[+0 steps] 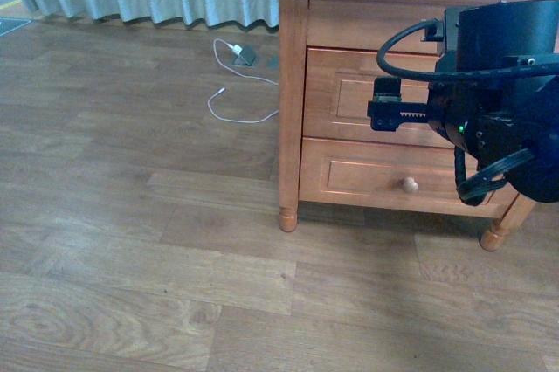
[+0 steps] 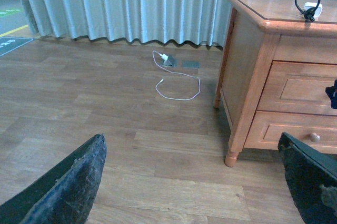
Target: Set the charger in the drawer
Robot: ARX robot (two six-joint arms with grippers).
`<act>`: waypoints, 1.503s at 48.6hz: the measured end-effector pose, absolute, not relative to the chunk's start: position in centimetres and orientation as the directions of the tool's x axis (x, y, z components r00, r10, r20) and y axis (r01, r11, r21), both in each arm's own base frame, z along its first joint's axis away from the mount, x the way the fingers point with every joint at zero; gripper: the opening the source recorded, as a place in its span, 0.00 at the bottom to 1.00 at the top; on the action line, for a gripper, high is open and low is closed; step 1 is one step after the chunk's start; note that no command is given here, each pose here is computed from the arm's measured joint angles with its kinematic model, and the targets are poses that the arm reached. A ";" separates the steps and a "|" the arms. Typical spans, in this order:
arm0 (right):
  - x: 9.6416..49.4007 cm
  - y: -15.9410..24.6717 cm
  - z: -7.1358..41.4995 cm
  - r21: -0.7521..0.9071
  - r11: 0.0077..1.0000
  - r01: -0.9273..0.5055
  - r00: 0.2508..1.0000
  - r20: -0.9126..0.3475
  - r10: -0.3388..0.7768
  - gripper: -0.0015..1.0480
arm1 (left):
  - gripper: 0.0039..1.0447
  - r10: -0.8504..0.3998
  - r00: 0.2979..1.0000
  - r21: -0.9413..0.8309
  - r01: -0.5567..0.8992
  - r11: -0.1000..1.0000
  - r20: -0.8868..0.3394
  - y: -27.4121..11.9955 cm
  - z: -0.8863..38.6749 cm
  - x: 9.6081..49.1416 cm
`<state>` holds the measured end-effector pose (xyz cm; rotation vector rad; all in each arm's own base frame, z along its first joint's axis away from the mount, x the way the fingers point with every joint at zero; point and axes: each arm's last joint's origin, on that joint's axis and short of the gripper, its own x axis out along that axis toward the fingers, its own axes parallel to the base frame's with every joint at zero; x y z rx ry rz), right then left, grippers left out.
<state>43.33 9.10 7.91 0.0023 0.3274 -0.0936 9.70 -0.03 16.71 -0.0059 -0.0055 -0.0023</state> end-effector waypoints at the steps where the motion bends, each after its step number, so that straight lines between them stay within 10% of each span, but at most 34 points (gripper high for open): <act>1: 43.7 9.1 7.7 -0.012 0.995 0.096 0.943 -0.319 -0.095 0.92 | 0.95 -0.002 1.000 -0.006 0.002 1.000 0.006 0.0 16.7 9.7; 44: 47.6 7.5 4.3 -0.045 0.992 0.116 0.943 -0.309 -0.124 0.92 | 0.95 -0.002 1.000 -0.006 0.002 1.000 0.006 0.0 16.7 9.7; 67: 47.7 6.6 4.3 -0.065 0.989 0.134 0.944 -0.294 -0.147 0.27 | 0.95 -0.002 1.000 -0.006 0.002 1.000 0.006 0.0 16.7 9.7; 73: 47.6 6.5 4.3 -0.064 0.989 0.135 0.945 -0.292 -0.148 0.23 | 0.95 -0.002 1.000 -0.006 0.002 1.000 0.006 0.0 16.7 9.7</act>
